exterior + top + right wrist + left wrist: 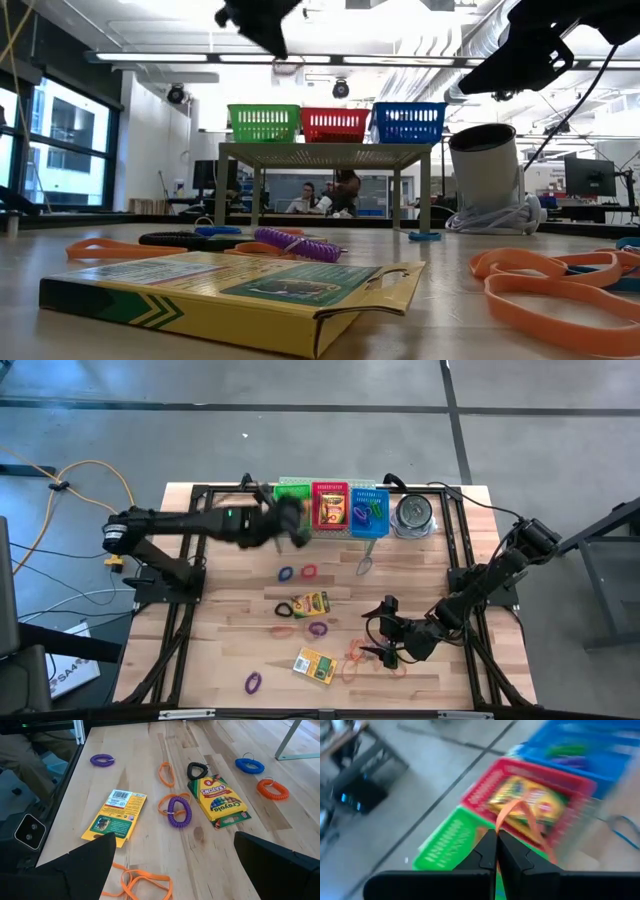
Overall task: Pick & Place Office Desk Supplies
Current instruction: Put the orange rubber band into the green bin on the shelf
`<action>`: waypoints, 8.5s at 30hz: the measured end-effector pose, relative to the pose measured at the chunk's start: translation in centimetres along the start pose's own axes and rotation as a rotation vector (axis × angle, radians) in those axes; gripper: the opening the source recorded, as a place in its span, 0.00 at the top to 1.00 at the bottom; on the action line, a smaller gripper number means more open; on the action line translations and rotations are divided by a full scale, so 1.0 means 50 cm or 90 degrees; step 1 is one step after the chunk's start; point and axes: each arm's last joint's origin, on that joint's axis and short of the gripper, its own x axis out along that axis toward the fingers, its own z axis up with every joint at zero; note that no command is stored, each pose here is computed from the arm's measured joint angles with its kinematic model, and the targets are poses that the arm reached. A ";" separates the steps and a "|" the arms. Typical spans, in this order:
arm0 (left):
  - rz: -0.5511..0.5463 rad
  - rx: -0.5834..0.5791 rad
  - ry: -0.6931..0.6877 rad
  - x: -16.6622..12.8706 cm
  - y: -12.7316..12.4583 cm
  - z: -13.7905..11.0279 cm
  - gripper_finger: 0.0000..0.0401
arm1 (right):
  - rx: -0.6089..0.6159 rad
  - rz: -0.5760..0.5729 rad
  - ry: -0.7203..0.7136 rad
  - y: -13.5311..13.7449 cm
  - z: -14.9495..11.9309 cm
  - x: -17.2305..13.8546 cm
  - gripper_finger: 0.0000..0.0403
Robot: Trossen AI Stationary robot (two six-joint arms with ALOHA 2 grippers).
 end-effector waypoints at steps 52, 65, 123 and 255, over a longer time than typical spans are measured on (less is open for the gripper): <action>-0.139 -0.020 0.123 0.022 0.036 -0.003 0.67 | 0.007 -0.002 0.034 -0.003 -0.024 0.041 0.02; -0.257 0.139 0.435 -0.122 -0.056 -0.152 0.67 | 0.069 0.008 0.064 -0.003 -0.031 0.040 0.02; -0.342 0.128 0.357 -0.184 -0.173 -0.288 0.67 | 0.372 -0.048 0.529 0.028 -0.167 -0.027 0.09; -0.631 -0.099 -0.155 -0.040 -0.411 -0.193 0.58 | 0.018 -0.109 -0.137 -0.025 0.051 0.008 0.99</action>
